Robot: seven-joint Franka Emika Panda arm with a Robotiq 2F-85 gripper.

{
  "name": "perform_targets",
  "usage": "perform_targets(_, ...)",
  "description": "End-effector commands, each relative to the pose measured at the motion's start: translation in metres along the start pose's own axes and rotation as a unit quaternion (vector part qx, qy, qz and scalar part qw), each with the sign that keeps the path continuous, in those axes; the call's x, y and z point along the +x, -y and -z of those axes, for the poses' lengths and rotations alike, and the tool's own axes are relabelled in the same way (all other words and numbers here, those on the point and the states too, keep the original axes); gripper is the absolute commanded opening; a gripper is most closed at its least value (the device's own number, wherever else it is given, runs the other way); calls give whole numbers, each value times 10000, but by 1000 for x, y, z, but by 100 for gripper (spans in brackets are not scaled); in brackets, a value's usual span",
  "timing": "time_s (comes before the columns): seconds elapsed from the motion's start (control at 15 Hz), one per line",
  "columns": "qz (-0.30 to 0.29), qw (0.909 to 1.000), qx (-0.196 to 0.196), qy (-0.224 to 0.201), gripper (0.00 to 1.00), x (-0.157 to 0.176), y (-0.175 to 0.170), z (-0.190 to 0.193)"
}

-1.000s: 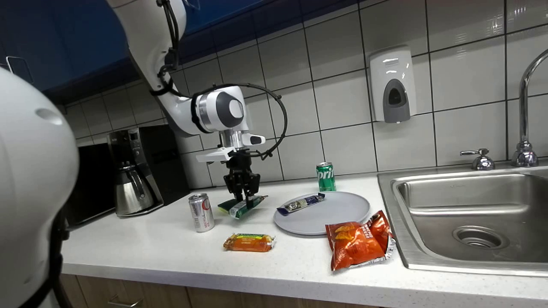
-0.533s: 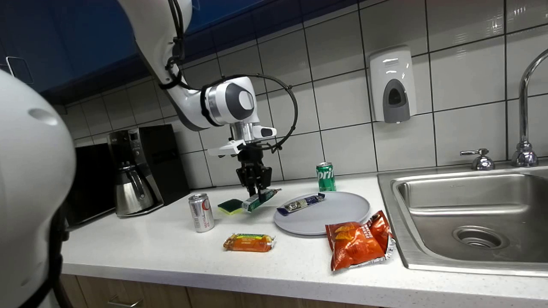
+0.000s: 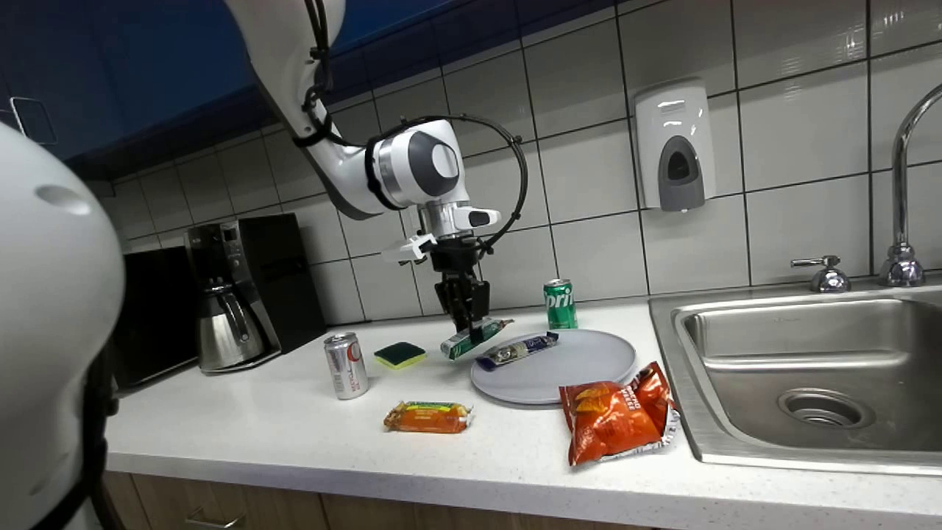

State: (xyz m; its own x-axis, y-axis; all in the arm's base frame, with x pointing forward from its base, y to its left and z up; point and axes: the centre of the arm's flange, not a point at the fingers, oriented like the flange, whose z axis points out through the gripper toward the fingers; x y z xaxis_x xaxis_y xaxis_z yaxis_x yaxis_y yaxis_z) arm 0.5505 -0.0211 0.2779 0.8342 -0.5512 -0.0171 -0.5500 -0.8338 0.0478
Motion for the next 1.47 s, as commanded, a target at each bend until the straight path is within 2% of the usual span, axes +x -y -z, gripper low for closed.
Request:
perform_targets(0.0, -412, 9990, -114, -126, 16, 2, -17, 7)
perform_targets(0.67, -1332, 9902, -392, -169, 16, 19, -46, -13)
perform_targets(1.13, -1512, 9872, -495, -66, 16, 26, -56, -35)
perform_targets(1.2, -1515, 9872, -491, -52, 26, 26, -56, -36)
perform_targets(1.27, -1512, 9873, -491, -45, 66, 26, -56, -36)
perform_targets(1.33, -1489, 9876, -491, -44, 67, 26, -55, -35)
perform_targets(1.4, -1446, 9883, -478, -51, 73, 25, -54, -33)
